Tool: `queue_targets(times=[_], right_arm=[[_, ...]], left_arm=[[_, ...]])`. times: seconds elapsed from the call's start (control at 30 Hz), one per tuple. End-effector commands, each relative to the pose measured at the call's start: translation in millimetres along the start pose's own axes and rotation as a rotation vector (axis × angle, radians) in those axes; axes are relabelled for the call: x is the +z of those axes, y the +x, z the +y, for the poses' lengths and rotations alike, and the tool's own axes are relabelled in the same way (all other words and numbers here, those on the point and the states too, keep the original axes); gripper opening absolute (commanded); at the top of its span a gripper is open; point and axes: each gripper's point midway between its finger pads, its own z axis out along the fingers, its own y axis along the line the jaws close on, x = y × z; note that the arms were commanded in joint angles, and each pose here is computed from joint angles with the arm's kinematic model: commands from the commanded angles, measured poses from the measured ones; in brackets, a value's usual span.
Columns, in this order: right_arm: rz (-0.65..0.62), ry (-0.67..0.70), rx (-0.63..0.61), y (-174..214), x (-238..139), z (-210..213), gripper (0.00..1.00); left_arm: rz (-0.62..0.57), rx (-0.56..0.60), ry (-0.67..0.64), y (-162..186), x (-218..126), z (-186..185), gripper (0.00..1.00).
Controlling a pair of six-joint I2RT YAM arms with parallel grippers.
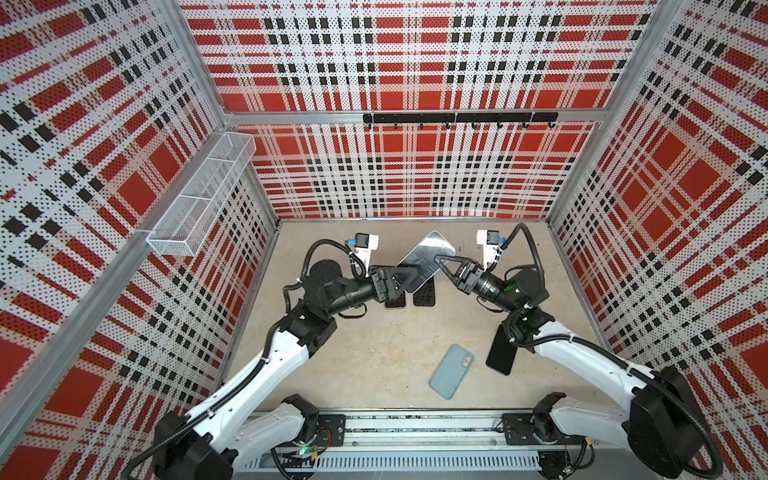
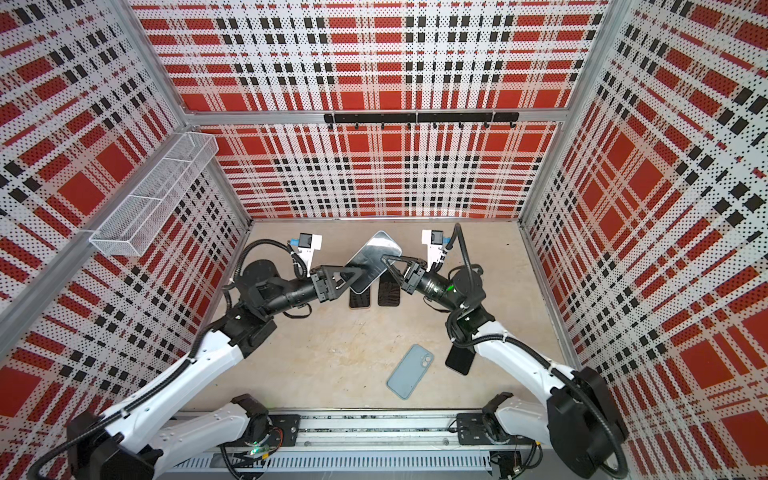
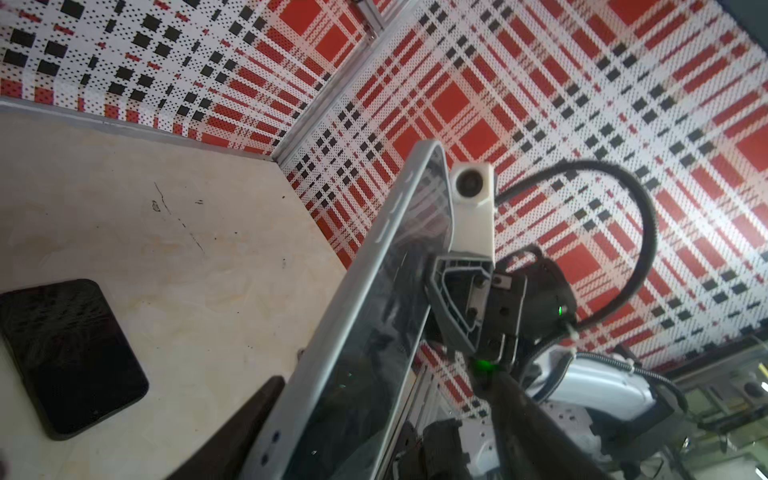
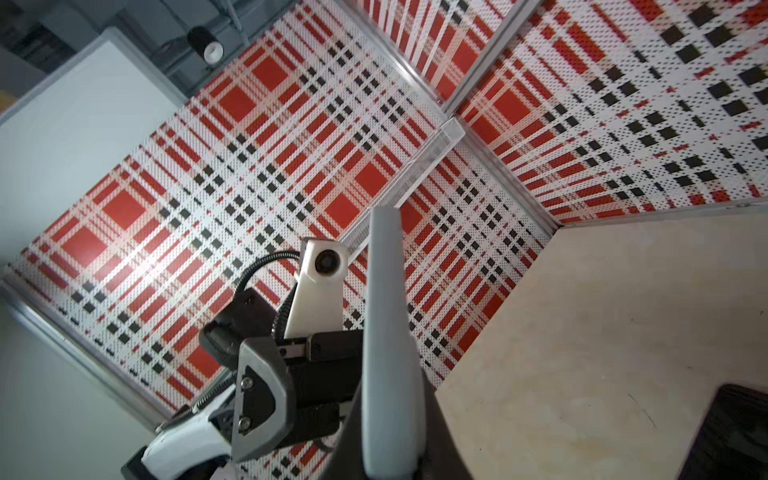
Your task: Put the phone into the phone case
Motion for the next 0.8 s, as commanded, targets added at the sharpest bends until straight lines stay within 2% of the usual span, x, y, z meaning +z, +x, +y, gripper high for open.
queue_targets(times=[0.0, 0.17, 0.4, 0.53, 0.67, 0.77], right_arm=[[0.28, 0.016, -0.02, 44, -6, -8, 0.0], [0.35, -0.05, 0.001, 49, -7, 2, 0.0], [0.338, -0.045, 0.039, 51, -4, -12, 0.0], [0.302, -0.049, 0.066, 50, -2, -18, 0.01], [0.249, -0.066, 0.102, 47, 0, -23, 0.22], [0.22, -0.113, 0.151, 49, 3, -23, 0.27]], left_arm=[[0.233, 0.072, 0.051, 39, -14, -12, 0.77], [0.329, 0.078, 0.114, 58, -15, -28, 0.67], [0.318, 0.054, 0.125, 60, -13, -30, 0.32], [0.294, 0.016, 0.125, 61, -10, -25, 0.18], [0.23, -0.033, 0.145, 55, -6, -23, 0.06], [0.178, -0.057, 0.15, 49, -5, -21, 0.02]])
